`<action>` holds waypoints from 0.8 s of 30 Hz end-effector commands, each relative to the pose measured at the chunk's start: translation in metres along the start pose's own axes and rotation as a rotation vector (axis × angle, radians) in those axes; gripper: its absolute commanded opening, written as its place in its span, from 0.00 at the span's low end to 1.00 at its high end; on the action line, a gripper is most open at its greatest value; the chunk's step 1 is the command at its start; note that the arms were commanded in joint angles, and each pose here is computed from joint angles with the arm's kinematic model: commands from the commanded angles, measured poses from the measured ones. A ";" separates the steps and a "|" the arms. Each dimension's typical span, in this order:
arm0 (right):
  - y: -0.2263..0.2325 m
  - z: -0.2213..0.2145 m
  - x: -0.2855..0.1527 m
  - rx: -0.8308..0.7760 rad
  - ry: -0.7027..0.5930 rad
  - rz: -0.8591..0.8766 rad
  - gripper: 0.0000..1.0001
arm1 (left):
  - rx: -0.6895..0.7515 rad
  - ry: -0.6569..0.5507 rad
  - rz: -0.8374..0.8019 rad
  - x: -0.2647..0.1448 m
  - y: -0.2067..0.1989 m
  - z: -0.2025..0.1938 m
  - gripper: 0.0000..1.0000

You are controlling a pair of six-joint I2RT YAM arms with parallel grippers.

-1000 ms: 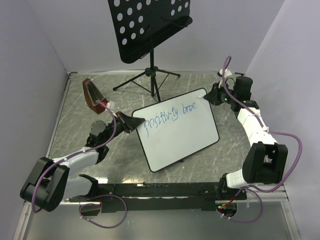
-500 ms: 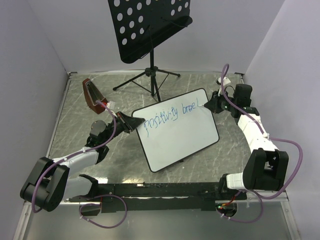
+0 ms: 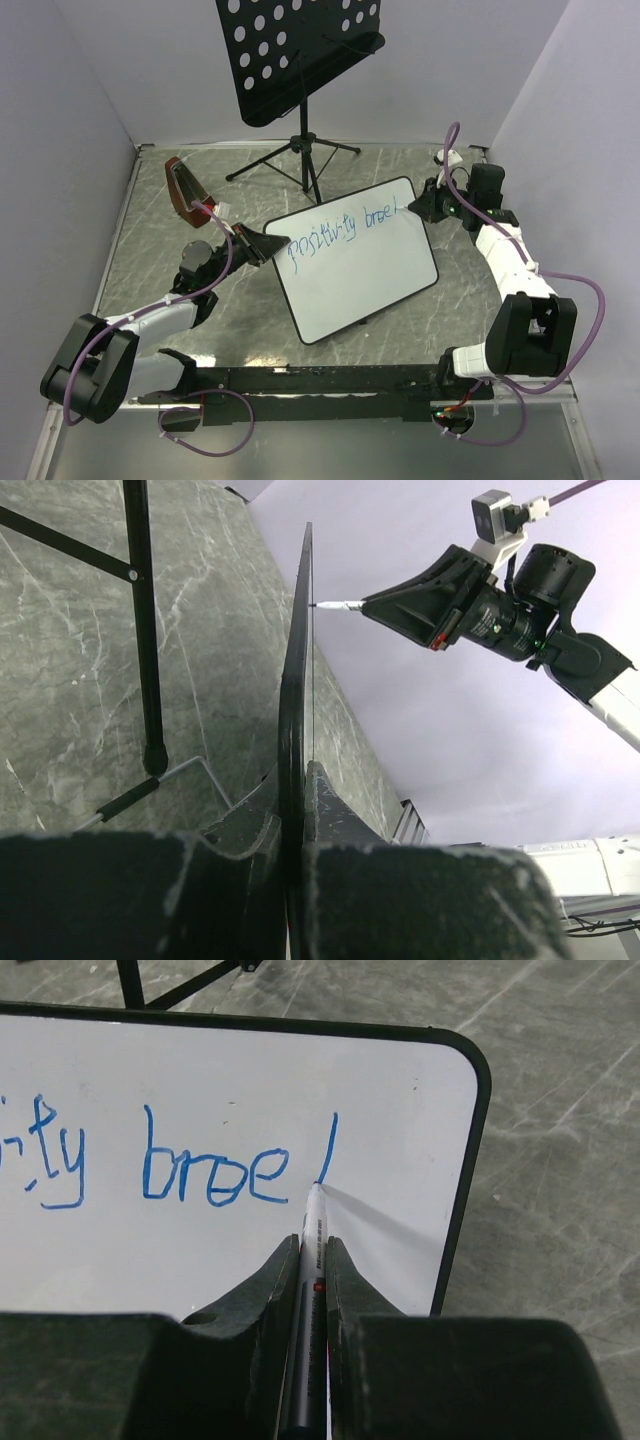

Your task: Write a sentence on the whiteboard

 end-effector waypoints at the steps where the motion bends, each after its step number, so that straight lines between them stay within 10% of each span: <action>1: -0.010 0.023 0.003 -0.023 -0.056 -0.015 0.00 | 0.123 -0.027 -0.147 0.005 -0.027 0.012 0.01; 24: 0.008 0.000 -0.002 -0.036 -0.014 0.081 0.00 | 0.123 -0.028 -0.147 0.005 -0.026 0.012 0.01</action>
Point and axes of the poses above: each gripper's point midway between its finger pads, its own x axis out along the fingers, its own y axis along the line the jaws close on, z = x × y, the point moved 8 cm from there along -x, back along the fingers, and after that the axes turned 8 degrees about -x, right-handed, at the moved point
